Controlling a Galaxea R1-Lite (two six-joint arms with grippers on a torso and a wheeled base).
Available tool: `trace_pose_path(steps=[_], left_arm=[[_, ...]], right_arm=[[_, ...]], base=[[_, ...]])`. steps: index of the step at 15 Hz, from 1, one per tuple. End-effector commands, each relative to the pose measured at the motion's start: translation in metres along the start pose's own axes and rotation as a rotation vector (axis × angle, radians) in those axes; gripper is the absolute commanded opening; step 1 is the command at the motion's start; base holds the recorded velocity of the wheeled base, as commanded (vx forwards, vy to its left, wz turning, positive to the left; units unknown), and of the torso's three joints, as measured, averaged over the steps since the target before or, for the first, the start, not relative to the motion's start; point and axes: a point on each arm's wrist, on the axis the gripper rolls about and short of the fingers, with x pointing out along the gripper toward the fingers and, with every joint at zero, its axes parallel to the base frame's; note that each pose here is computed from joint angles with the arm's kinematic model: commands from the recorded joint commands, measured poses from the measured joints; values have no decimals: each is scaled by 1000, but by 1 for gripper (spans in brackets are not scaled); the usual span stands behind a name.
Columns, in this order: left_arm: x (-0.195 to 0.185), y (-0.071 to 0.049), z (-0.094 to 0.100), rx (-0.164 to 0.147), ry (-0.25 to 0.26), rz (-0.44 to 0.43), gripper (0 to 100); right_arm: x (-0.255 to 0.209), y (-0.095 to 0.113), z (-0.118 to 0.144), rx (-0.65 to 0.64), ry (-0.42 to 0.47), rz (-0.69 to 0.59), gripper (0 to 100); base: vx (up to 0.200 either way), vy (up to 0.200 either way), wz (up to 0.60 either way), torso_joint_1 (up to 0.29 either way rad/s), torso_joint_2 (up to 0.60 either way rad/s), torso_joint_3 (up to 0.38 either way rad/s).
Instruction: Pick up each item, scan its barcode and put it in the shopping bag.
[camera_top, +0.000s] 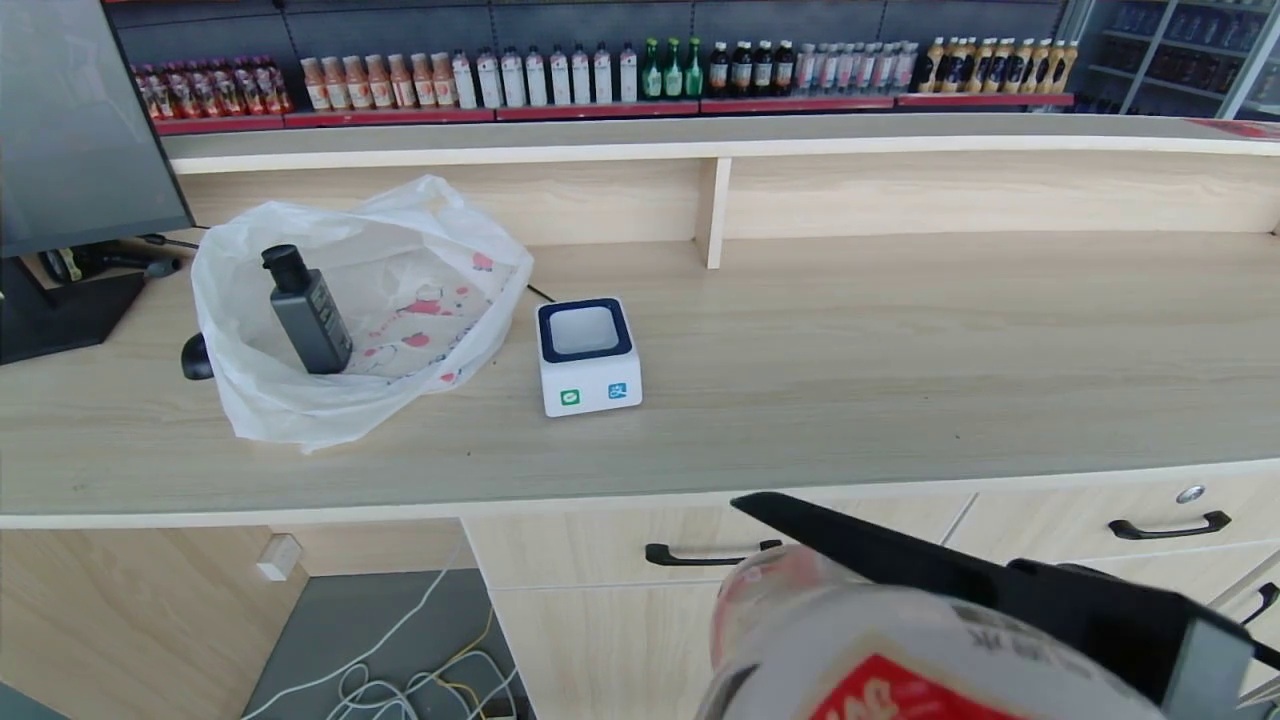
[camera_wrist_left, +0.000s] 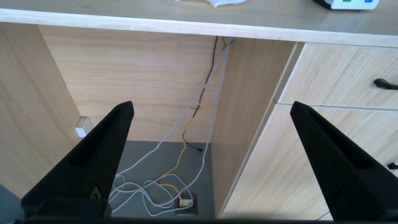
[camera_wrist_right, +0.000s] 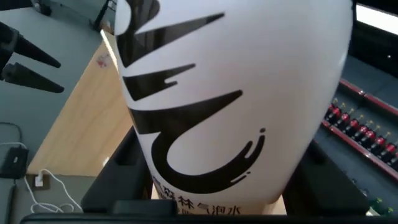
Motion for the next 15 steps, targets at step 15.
trace_pose_path(steps=[15], left_arm=[[0,0,0,1,0,0,100]], right_arm=[[-2,15,-11,-350,-144,112,0]], base=[[0,0,0,0,0,0]])
